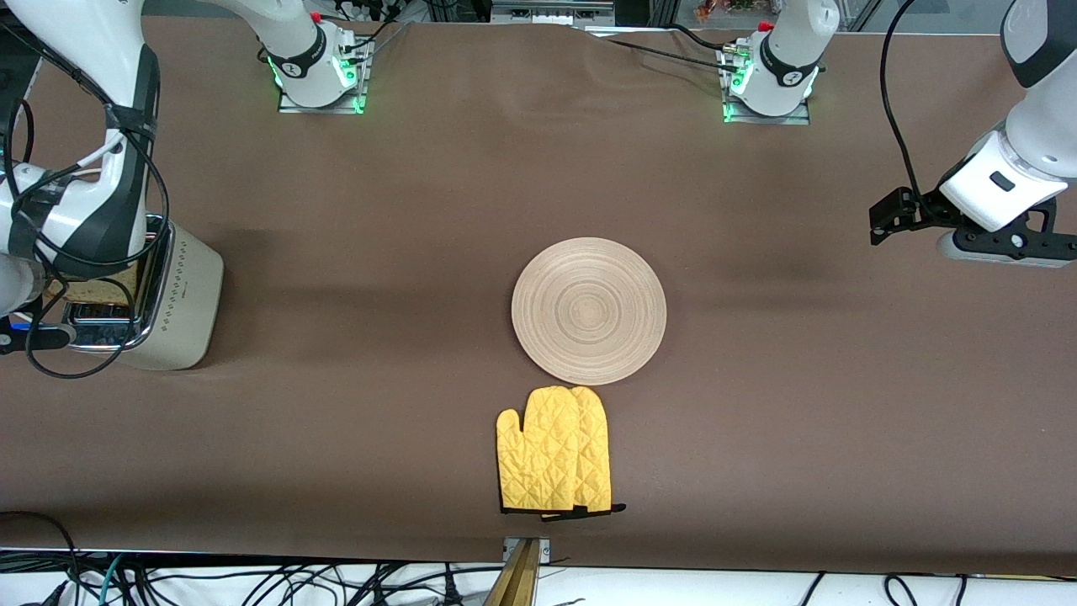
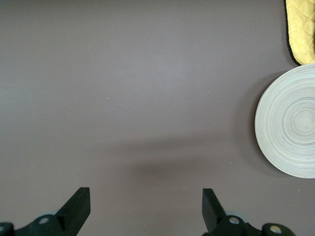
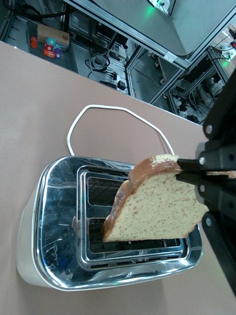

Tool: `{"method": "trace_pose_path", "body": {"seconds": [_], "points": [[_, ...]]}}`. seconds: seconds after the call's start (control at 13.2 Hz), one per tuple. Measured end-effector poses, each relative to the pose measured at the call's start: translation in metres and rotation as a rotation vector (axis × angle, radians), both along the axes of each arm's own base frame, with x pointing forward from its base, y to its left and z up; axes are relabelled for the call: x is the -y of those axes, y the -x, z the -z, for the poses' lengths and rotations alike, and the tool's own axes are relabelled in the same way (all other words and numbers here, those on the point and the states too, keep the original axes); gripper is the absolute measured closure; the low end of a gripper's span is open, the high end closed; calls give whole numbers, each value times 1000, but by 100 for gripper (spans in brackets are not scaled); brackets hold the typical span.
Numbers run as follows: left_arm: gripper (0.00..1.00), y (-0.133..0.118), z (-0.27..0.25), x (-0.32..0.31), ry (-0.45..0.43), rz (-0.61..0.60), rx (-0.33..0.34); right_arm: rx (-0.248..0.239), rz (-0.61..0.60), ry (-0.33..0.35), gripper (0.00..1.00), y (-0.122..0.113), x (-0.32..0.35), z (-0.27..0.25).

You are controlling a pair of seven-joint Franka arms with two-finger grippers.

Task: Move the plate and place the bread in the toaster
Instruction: 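Lower the bread into the toaster slot and open the right gripper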

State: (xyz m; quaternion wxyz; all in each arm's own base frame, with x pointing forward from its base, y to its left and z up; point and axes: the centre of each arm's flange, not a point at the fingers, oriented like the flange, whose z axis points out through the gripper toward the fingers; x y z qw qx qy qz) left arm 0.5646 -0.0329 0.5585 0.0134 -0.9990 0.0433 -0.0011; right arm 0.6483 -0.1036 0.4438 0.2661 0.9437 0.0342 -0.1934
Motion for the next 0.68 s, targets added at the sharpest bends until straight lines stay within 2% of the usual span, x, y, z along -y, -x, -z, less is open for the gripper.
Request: {"method": "trace_pose_path", "body": {"seconds": [0.68], "points": [[0, 0, 0, 0, 0, 0, 0, 13, -45, 20, 96, -11, -8, 23]]}}
